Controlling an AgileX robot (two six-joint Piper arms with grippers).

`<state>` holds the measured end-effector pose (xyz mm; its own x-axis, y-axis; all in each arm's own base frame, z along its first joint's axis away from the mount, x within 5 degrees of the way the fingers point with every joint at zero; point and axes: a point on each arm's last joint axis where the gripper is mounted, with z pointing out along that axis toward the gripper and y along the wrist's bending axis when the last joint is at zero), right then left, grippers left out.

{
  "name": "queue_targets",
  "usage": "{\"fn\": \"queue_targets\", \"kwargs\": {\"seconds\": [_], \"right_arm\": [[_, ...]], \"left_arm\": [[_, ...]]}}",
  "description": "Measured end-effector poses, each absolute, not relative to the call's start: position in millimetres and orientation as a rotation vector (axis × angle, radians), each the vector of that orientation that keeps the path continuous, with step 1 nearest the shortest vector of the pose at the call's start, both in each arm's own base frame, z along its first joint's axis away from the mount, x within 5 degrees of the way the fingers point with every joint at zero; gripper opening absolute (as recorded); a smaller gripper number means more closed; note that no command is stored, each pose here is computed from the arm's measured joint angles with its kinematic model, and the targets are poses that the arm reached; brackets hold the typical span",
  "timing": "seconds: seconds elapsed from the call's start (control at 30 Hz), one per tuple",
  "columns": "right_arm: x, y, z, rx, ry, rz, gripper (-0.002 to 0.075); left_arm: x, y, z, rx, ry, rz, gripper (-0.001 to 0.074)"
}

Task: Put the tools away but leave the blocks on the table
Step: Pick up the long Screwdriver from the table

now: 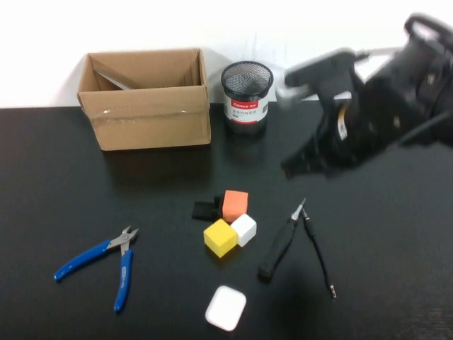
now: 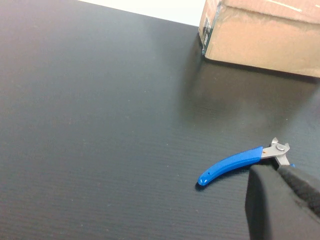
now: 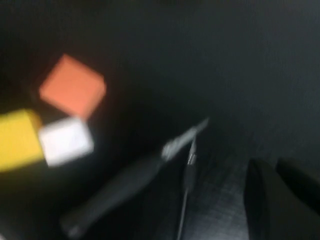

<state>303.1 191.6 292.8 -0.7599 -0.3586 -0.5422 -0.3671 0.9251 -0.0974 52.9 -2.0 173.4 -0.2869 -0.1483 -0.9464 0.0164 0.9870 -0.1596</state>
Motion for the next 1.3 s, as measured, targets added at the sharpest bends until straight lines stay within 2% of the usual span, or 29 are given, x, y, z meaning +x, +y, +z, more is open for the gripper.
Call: {"fn": "queue_targets", "kwargs": {"seconds": [0.23,0.3,0.43,0.47,0.63,0.73,1.03,1.1,1.13,1.17,1.3], "right_arm": [[295,193,241,-0.505,2.627,0.06,0.0004],[300,197,229,-0.511,2.628,0.069,0.006],[308,204,200,-0.522,2.678,0.056,0.0223],[310,206,194,-0.525,2.69,0.049,0.0235],[319,211,174,-0.556,2.72,0.009,0.0217],[327,210,170,-0.55,2.72,-0.005,0.0234],[344,190,158,-0.505,2.755,-0.041,0.0213],[345,189,156,-0.513,2.76,-0.036,0.0162],[345,190,156,-0.515,2.761,-0.028,0.0181],[346,190,156,-0.516,2.764,-0.021,0.0126],[346,191,154,-0.526,2.776,-0.007,0.0028]], "left_arm": [[53,-2,173,-0.096,1.856,-0.16,0.0],[53,-2,173,-0.096,1.856,-0.16,0.0],[53,-2,173,-0.096,1.856,-0.16,0.0],[53,-2,173,-0.096,1.856,-0.16,0.0],[53,-2,173,-0.096,1.856,-0.16,0.0],[53,-2,173,-0.096,1.856,-0.16,0.0],[53,-2,173,-0.096,1.856,-0.16,0.0],[53,-2,173,-0.096,1.856,-0.16,0.0],[53,-2,173,-0.096,1.856,-0.16,0.0],[53,-2,173,-0.096,1.856,-0.16,0.0],[53,-2,173,-0.096,1.856,-0.16,0.0]]}}
